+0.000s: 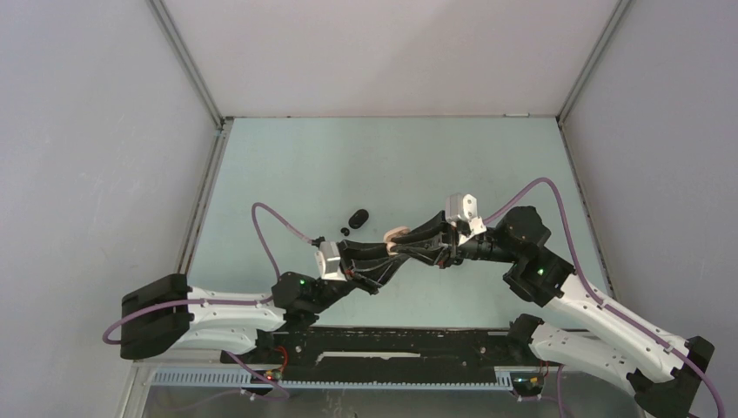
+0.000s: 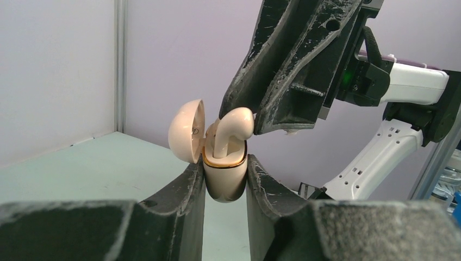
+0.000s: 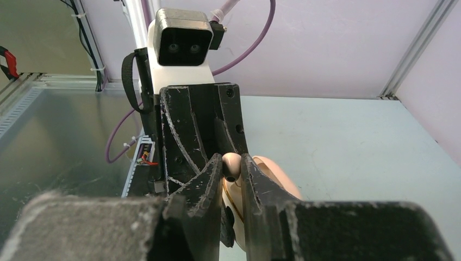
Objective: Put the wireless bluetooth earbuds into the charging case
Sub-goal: Place the earbud in the charging case.
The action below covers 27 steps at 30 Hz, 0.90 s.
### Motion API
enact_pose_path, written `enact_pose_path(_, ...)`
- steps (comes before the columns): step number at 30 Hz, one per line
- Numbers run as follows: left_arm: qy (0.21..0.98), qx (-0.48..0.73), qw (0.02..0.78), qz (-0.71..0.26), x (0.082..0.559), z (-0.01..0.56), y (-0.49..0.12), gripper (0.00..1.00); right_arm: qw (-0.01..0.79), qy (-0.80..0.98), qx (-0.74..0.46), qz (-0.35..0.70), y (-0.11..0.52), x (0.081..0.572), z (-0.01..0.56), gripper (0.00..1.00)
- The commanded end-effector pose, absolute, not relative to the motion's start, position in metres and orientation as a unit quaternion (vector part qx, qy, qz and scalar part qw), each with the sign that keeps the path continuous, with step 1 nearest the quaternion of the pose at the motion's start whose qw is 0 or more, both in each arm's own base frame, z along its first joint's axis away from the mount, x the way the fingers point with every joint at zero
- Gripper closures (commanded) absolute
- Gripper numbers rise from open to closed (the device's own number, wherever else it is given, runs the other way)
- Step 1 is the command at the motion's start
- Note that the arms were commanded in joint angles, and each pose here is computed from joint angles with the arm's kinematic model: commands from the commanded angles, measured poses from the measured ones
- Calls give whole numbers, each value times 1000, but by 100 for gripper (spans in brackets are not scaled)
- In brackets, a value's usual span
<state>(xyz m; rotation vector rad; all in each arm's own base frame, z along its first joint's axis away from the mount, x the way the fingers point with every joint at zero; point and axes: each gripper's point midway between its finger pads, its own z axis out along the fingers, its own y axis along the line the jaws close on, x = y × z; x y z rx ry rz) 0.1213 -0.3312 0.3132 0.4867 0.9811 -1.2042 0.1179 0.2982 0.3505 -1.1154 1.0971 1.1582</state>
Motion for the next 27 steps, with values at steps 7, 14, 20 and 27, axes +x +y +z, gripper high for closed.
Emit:
enact_pose_path(7, 403, 215, 695, -555, 114, 331, -328, 100, 574, 473, -474, 471, 296, 125, 348, 71)
enact_pose_path(14, 406, 215, 695, -554, 115, 329, -328, 100, 580, 457, -478, 475, 294, 122, 356, 61)
enact_pose_path(20, 410, 216, 692, -554, 115, 326, -329, 100, 587, 441, -477, 483, 288, 118, 382, 60)
enact_pose_path(27, 420, 224, 684, -553, 115, 316, -334, 100, 585, 436, -484, 483, 279, 113, 404, 50)
